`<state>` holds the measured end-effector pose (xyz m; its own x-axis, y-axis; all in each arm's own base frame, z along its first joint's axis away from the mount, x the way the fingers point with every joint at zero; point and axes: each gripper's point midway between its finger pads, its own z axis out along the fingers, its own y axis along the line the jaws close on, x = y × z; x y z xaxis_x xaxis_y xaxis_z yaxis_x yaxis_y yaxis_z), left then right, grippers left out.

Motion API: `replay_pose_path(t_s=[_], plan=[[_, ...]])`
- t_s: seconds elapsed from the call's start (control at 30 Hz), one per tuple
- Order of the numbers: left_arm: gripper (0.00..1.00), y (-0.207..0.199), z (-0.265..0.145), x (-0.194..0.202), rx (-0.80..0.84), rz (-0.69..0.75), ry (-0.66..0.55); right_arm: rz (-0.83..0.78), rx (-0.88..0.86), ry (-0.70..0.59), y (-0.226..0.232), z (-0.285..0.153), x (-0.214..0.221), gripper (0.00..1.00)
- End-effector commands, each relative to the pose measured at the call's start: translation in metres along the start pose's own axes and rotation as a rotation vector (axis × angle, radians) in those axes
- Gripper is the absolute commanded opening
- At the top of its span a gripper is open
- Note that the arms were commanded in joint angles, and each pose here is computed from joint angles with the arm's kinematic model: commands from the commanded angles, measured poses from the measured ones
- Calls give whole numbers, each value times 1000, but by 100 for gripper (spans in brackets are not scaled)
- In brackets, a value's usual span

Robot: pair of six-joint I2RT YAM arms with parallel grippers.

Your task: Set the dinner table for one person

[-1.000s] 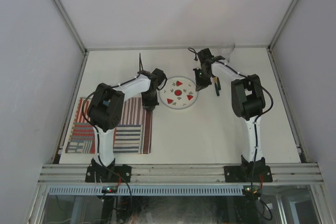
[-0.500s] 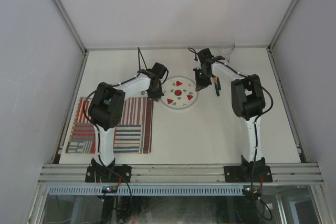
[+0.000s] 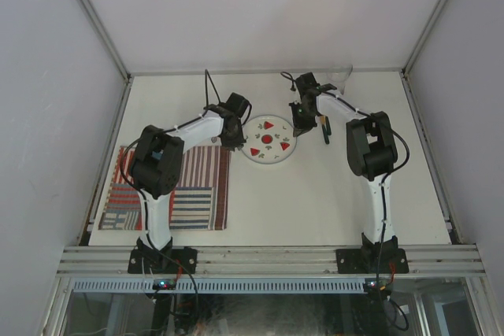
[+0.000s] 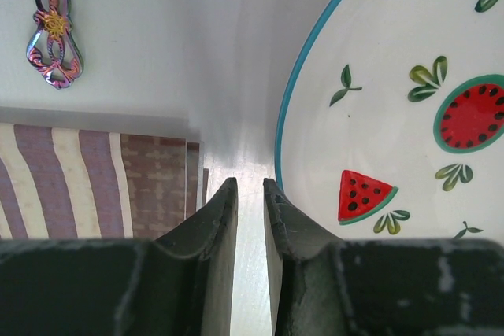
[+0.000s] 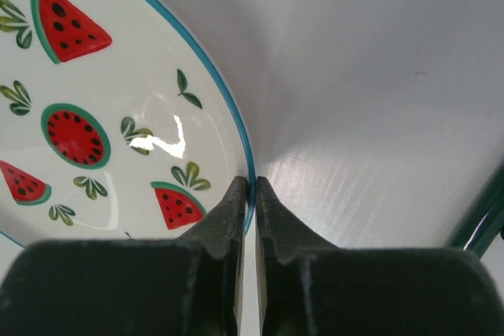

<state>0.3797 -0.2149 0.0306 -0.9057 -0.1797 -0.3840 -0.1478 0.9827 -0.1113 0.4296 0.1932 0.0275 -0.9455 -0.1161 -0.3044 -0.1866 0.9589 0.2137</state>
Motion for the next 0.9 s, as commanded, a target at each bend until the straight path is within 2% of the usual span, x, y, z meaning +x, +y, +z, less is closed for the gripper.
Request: replay_pose_path(t_s=[0.0,0.17,0.47,0.57,0.87], plan=[[24,-32,-7,-11,127,0,-49,-33,2,4,10,2,7,7],[24,-39,-16,-18,154,-5,-68,-44,10,3,13,2,10,22],[24,-50,-50,-39,210,-15,-125,-37,17,1,12,1,8,33],[25,-55,-53,-45,226,-41,-139,-36,16,-3,12,0,7,33],[24,-62,-38,-38,241,-58,-103,-30,6,-4,11,0,7,26]])
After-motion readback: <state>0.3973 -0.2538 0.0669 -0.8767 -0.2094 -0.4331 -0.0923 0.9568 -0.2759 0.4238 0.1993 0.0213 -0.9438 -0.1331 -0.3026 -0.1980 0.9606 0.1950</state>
